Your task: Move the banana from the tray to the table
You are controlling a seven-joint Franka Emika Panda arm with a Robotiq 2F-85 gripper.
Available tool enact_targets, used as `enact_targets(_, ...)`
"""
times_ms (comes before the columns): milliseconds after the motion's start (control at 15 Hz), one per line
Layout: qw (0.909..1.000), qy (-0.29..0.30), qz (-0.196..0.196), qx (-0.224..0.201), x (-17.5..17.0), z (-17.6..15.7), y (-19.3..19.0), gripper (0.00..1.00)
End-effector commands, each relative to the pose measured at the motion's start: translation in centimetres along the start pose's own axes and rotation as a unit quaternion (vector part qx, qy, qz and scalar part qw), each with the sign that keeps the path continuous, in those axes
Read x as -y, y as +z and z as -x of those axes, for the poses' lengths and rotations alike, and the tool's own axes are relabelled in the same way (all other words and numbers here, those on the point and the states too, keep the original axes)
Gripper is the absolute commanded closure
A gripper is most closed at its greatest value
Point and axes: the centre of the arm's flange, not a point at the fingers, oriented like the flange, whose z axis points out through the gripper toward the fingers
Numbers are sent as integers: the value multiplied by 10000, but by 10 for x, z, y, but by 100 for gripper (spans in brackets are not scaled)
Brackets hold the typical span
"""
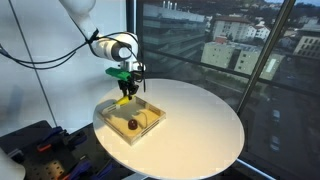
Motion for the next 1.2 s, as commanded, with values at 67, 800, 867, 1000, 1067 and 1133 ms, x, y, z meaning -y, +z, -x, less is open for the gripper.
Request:
enact_targets(67,9999,-22,68,-76,-4,16,-25,84)
enact_targets(800,9994,59,88,-337,-14,28,-60,84)
enact_targets(867,9993,65,91,-357,-14,28,-62,84)
enact_targets(1000,9992,73,102,-381,-16,30,-66,84)
enact_targets(1067,9992,73,103,-375,-17,30,-66,84)
enact_targets(1133,9992,81,106,-370,-18,31,-67,84)
